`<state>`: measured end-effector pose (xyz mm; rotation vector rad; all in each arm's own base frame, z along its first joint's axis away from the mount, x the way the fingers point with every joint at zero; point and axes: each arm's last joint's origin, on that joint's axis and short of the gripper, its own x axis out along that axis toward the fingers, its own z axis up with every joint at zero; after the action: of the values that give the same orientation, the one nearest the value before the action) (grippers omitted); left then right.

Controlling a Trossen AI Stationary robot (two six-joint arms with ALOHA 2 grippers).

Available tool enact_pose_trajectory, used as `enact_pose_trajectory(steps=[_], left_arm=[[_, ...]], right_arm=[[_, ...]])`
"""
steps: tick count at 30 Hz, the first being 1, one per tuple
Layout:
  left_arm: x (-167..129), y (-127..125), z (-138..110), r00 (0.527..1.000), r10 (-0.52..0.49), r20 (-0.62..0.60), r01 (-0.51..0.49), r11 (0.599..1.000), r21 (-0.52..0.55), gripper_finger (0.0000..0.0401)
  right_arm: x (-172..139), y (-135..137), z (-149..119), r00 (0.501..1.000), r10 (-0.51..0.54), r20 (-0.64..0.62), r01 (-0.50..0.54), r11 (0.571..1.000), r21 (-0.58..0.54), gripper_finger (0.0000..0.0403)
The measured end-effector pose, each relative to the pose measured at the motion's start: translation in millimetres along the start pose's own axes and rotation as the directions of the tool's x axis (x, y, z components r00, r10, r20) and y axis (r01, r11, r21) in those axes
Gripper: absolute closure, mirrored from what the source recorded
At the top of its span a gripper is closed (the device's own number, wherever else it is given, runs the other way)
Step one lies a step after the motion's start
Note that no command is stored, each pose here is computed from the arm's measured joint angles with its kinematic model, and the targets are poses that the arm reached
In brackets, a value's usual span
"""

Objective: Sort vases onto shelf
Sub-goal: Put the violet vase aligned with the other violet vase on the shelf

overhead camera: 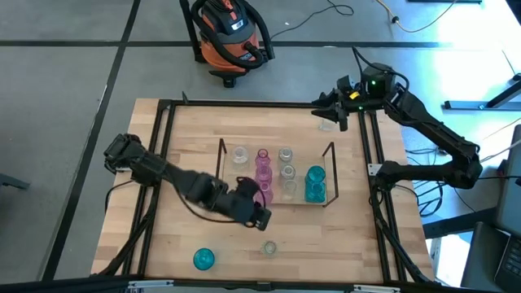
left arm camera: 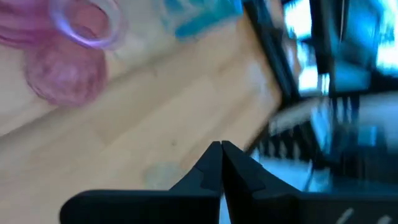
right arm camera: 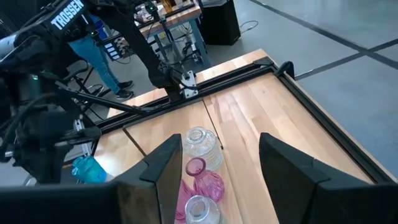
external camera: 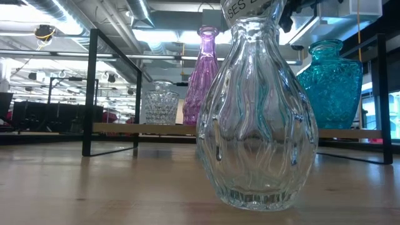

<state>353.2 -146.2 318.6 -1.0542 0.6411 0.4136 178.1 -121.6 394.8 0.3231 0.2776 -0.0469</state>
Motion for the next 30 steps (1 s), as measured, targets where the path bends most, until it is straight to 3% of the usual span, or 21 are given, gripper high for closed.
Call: enact_pose_trajectory(steps=[3,6,16,20,25,30], left_arm=[[3.5,-0.7,-19.7,0.986,0.029,0.166,-0.012,0.994,-0.105,0.0401],[13.6,1.1,-44.1,0.959,0.051,0.279,-0.012,0.99,-0.14,0.0401],[68.5,24.6,-107.6,0.909,0.116,0.401,-0.134,0.991,0.018,0.0401],[97.2,35.7,-111.2,0.896,0.145,0.42,-0.133,0.989,-0.059,0.0401],[112.7,45.3,-99.8,0.867,0.198,0.457,-0.124,0.975,-0.186,0.0401],[117.7,48.1,-89.7,0.86,0.225,0.458,-0.174,0.973,-0.151,0.0401]], right_arm=[[-3.7,2.8,-0.6,1.0,0.0,-0.001,0.0,1.0,-0.008,0.0217],[-5.9,4.4,-1.3,1.0,-0.001,-0.005,0.0,1.0,-0.026,0.0217],[-6.9,4.8,-3.4,1.0,-0.003,-0.022,0.002,0.999,-0.044,0.0217],[-6.9,4.8,-3.5,1.0,-0.003,-0.023,0.002,0.999,-0.043,0.0217],[-7.0,4.6,-5.2,0.999,-0.004,-0.038,0.003,1.0,-0.03,0.0217],[-7.0,4.6,-5.7,0.999,-0.005,-0.042,0.003,1.0,-0.027,0.0217]])
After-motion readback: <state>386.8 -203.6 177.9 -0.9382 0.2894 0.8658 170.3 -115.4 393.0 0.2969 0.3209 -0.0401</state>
